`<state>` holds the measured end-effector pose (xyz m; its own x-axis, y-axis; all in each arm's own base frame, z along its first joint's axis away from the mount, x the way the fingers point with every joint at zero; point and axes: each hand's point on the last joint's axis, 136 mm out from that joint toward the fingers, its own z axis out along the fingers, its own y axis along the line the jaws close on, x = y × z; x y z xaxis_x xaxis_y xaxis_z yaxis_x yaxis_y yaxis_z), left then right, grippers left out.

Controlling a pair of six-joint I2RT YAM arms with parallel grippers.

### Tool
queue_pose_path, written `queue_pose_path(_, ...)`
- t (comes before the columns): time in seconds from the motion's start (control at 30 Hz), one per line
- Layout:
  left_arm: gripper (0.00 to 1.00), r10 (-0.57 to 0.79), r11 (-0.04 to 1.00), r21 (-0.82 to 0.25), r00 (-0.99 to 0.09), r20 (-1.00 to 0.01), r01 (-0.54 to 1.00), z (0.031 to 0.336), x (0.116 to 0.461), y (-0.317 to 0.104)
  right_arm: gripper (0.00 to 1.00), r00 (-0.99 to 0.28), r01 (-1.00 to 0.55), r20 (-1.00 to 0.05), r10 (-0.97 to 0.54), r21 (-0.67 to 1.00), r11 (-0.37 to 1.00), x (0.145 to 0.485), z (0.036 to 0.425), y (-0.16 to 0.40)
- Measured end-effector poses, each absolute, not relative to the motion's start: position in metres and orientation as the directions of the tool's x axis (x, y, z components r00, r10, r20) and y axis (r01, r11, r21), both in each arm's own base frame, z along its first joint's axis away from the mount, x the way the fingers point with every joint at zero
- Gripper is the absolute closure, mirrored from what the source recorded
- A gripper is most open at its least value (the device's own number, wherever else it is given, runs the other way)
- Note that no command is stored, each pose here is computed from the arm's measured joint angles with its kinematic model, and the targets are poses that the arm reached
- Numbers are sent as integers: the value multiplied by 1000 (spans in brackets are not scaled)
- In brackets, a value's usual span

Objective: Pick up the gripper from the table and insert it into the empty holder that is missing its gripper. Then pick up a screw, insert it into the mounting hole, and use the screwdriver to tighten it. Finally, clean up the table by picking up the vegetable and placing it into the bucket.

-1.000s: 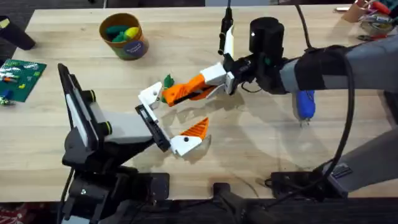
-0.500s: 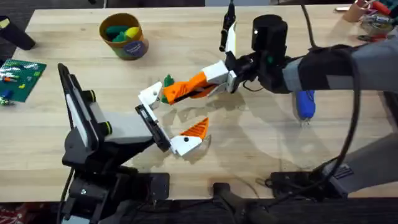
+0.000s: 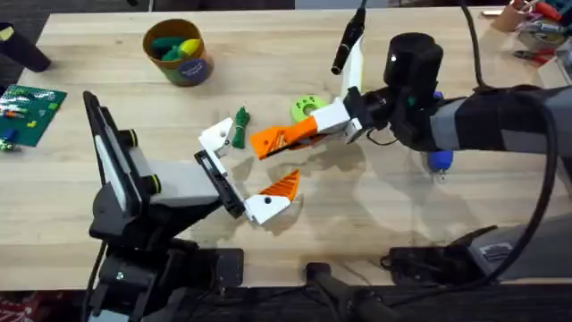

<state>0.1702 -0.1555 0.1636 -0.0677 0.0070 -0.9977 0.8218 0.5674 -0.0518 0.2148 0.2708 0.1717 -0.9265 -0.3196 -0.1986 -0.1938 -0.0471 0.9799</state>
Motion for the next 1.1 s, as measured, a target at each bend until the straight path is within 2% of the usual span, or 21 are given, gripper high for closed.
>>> queue_pose_path(0.5, 15, 9, 519, -59, -74, -997, 853, 163, 162, -161, 981, -927, -181, -185, -327, 983, -44, 213, 172, 272)
queue_pose_path(0.7, 15, 9, 511, -60, -75, -997, 857, 163, 161, -162, 982, -913, -160, -166, -373, 986, -46, 199, 172, 282)
queue_pose_path(1.1, 14, 9, 511, -60, -75, -997, 857, 163, 160, -162, 982, -898, -194, -204, -389, 979, -66, 194, 176, 287)
